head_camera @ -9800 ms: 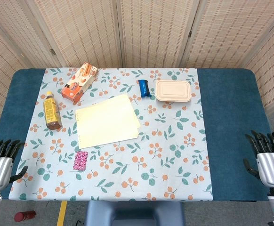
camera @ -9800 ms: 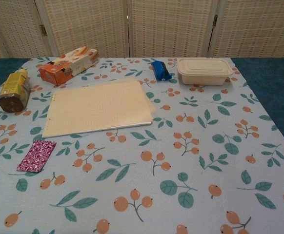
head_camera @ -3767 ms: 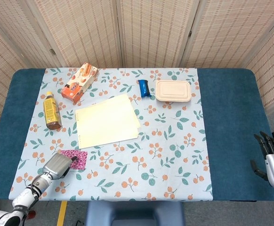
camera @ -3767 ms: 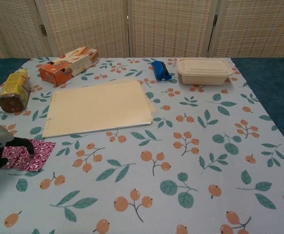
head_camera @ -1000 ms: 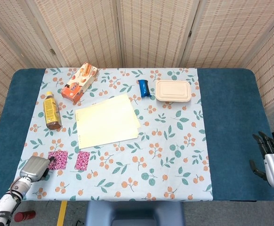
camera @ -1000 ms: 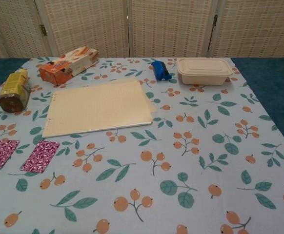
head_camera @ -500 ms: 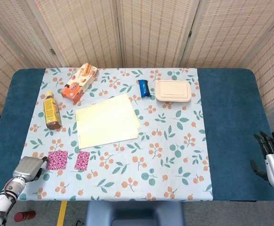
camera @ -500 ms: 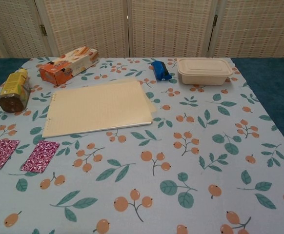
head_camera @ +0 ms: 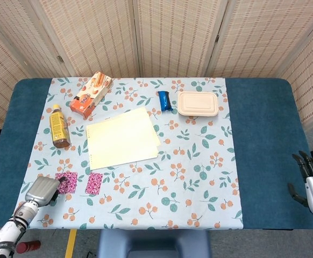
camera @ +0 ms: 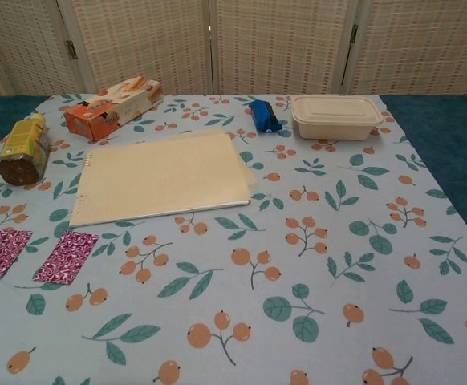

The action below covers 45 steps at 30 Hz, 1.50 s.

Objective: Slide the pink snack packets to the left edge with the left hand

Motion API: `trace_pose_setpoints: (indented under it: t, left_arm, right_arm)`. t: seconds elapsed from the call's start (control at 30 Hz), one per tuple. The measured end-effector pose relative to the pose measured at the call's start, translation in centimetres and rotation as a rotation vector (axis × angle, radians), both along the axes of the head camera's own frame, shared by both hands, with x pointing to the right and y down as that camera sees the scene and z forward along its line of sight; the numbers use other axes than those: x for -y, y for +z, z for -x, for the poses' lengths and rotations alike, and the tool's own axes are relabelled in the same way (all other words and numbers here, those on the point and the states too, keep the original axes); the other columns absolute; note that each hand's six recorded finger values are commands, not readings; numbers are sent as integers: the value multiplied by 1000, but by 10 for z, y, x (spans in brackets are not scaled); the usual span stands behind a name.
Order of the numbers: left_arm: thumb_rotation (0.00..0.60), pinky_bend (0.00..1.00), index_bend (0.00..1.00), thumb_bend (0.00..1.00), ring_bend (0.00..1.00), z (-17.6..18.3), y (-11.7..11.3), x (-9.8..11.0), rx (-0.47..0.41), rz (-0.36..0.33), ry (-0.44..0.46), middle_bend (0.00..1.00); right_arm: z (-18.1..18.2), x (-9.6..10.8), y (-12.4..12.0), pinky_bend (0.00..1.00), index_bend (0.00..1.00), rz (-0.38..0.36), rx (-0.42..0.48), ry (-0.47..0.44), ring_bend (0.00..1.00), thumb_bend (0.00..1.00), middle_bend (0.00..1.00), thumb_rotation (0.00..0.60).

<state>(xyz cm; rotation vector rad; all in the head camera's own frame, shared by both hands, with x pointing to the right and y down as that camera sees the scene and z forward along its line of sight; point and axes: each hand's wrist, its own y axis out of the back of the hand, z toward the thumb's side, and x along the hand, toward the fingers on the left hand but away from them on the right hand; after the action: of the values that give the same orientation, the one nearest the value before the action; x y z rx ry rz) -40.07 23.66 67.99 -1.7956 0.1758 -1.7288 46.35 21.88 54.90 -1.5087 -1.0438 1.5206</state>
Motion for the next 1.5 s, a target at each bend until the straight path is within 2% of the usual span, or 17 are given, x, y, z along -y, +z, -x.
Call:
trace_pose_setpoints:
  t: [0.33,1.23,1.5]
  left_arm:
    - [600,908,229,704,893,-8,7,-2,6,20,10,993]
    - [600,908,242,705,893,34,2,-8,71,30,-80,993]
    - [600,908,210,704,882,29,-4,-3,36,0,-93,993]
  right_arm:
    - [-3,-1,0,0,96,1,0,6,129,394,100,600]
    - [3,0,-1,0,96,-1,0,-6,131,394,101,600]
    - [3,1,-1,0,97,-2,1,-8,129,394,101,600]
